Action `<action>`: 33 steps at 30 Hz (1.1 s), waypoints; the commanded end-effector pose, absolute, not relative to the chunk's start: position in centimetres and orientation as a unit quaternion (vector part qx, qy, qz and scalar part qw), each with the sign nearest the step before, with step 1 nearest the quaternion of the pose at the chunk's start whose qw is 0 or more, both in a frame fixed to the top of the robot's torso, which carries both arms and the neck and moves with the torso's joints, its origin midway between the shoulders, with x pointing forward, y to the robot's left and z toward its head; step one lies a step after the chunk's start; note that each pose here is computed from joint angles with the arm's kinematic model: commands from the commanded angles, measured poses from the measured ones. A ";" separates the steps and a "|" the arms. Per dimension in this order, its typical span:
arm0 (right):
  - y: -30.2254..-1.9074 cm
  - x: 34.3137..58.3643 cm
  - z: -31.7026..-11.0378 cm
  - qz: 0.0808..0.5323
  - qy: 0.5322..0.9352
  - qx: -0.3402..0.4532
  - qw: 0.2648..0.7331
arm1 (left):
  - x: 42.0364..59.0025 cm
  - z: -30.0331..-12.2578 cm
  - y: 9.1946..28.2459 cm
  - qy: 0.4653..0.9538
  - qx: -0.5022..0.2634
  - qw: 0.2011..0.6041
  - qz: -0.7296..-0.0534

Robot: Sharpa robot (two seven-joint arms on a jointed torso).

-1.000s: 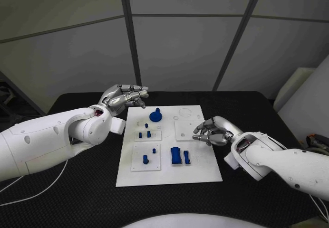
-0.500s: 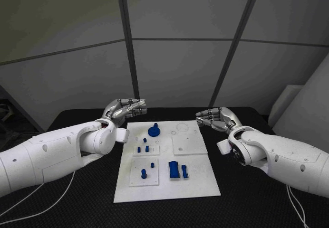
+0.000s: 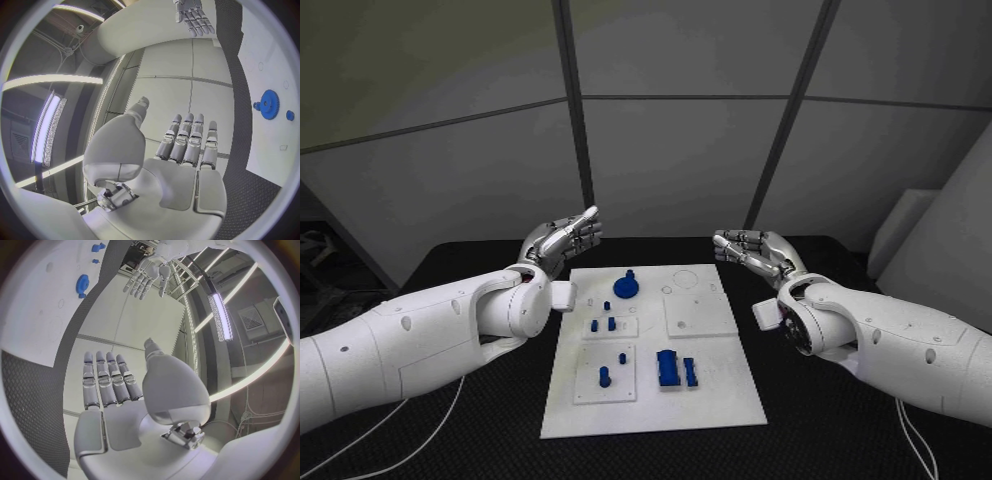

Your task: Assemble the parts on the task board

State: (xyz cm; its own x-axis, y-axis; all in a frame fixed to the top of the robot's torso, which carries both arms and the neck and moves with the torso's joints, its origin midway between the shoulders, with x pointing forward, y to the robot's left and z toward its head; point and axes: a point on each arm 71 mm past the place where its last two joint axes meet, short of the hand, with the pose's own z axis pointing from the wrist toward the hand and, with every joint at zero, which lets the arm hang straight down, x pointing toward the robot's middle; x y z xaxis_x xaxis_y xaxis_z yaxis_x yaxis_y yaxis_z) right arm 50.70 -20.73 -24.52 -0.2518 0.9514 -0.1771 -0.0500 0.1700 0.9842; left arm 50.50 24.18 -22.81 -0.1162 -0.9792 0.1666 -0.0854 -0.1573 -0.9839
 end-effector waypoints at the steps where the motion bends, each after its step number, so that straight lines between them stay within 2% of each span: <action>1: -20.4 50.0 -23.8 0.524 0.561 0.412 0.491 | 49.9 -22.7 23.4 0.505 -0.518 0.435 -0.536; 7: -19.6 47.8 -22.9 0.518 0.521 0.466 0.494 | 47.9 -22.7 21.0 0.505 -0.508 0.467 -0.519; 15: -19.3 46.2 -22.4 0.507 0.502 0.498 0.493 | 46.3 -22.4 19.4 0.502 -0.499 0.491 -0.507; 33: -19.2 46.2 -22.4 0.507 0.502 0.498 0.493 | 46.2 -22.4 19.2 0.502 -0.498 0.493 -0.507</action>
State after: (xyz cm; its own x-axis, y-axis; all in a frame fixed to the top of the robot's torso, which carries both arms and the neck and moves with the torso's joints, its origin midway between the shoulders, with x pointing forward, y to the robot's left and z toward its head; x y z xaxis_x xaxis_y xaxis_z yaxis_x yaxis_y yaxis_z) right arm 46.16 -19.21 -22.66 -0.0294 0.9995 0.0107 0.0179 -0.0102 0.9998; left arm 46.15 19.30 -22.81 -0.0196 -0.9995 0.0259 -0.0393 -0.0251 -0.9989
